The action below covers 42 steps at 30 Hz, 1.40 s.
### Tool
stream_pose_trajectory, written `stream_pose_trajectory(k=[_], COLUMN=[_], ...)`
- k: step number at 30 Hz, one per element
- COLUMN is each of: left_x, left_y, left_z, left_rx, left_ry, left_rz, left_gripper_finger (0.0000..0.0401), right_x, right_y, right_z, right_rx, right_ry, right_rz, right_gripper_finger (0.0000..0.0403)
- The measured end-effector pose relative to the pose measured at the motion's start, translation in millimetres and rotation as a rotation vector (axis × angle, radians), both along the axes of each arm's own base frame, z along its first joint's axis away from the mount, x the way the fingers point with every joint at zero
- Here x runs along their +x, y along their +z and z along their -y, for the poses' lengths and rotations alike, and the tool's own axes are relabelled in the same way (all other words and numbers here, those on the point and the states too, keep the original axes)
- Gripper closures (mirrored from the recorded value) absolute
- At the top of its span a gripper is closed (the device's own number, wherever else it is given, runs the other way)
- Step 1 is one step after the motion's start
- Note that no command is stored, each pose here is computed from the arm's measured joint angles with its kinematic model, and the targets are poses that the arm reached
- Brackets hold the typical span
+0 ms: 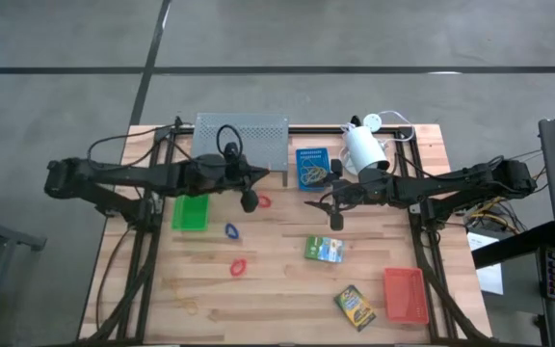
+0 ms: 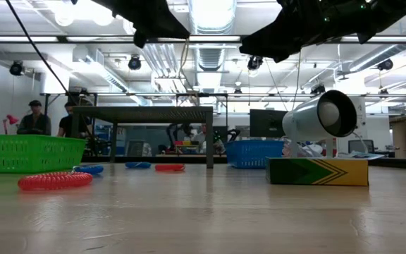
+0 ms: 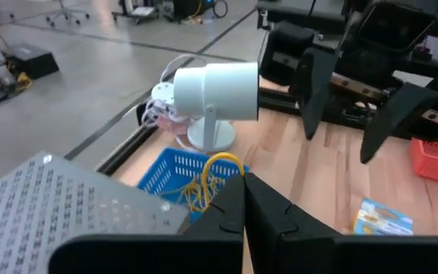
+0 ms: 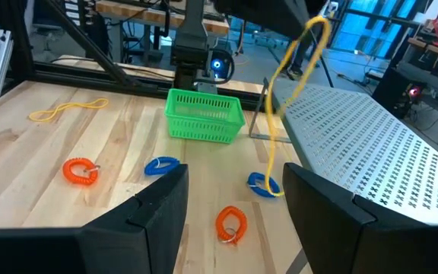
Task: Pick & Place Office Desk Supplies
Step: Put the yellow rubber band into the blue bin
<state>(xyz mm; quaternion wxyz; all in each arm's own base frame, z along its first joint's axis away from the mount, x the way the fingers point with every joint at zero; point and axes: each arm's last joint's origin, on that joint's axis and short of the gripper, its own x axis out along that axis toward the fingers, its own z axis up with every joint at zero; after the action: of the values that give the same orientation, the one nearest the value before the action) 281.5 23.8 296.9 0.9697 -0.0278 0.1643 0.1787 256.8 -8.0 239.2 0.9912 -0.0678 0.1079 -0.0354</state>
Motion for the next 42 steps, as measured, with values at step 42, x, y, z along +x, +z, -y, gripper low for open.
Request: stream_pose_trajectory(k=[42], left_x=[102.1], left_y=[-39.8], left_z=[-68.0], left_rx=[0.117], left_ry=[-0.114], left_rz=[0.030], left_gripper_finger=[0.0399], right_x=[0.0], right_y=[0.0], right_z=[0.1], right_rx=[-0.001], right_ry=[0.000], right_rz=[0.000], right_gripper_finger=[0.0191])
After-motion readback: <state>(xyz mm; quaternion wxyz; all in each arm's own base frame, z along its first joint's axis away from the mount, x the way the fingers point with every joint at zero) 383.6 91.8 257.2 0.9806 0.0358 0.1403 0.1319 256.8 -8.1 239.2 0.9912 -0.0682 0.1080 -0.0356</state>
